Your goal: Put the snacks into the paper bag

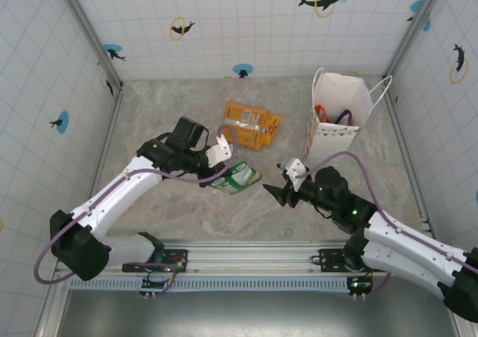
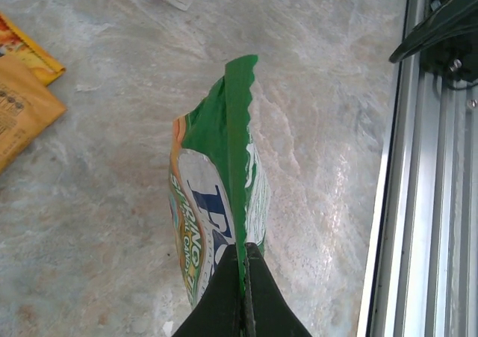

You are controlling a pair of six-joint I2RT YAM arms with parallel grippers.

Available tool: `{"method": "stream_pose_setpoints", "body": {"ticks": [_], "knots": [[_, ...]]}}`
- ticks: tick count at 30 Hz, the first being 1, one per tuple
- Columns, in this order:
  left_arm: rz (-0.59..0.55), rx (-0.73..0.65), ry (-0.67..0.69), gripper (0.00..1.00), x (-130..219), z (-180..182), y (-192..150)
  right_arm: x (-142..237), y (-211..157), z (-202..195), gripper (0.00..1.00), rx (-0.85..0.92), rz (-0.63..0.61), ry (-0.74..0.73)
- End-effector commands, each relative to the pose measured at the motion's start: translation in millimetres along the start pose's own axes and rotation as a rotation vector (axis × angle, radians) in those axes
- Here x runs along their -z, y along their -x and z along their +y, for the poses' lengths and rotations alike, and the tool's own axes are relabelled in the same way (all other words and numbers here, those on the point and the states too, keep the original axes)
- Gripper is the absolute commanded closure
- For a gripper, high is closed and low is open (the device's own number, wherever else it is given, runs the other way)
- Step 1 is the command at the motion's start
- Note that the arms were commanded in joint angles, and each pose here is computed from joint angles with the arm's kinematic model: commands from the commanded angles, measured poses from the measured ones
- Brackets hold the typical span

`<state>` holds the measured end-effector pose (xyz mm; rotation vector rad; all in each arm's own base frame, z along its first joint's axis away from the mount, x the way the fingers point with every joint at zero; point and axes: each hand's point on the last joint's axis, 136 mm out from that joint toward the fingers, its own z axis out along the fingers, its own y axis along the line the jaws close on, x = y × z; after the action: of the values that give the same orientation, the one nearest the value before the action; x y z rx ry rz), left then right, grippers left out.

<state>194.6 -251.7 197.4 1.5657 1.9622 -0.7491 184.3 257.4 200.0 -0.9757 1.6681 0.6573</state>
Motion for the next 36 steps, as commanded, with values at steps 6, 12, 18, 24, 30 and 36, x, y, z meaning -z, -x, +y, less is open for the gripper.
{"method": "stream_pose_setpoints", "body": {"ticks": [6,12,18,24,30,36], "knots": [[0.025,-0.170,-0.109,1.00,-9.1,-37.3,3.9,-15.8,17.7,20.7,0.23,0.071,0.020,0.137],[-0.007,-0.211,-0.134,1.00,-10.3,-45.8,13.1,-25.5,11.2,41.6,0.23,0.075,0.055,0.271],[-0.104,-0.243,-0.123,1.00,-0.2,-50.0,33.5,-22.3,3.5,65.7,0.23,-0.009,0.042,0.415],[-0.172,-0.278,-0.121,1.00,9.6,-55.0,47.4,-27.1,-13.9,66.3,0.25,-0.017,0.095,0.421],[-0.194,-0.282,-0.083,1.00,12.9,-51.0,52.2,-27.3,-22.7,69.2,0.43,-0.007,0.126,0.442],[-0.199,-0.270,-0.006,1.00,13.5,-39.1,54.0,-24.2,-22.5,66.5,0.67,0.002,0.112,0.427]]}}
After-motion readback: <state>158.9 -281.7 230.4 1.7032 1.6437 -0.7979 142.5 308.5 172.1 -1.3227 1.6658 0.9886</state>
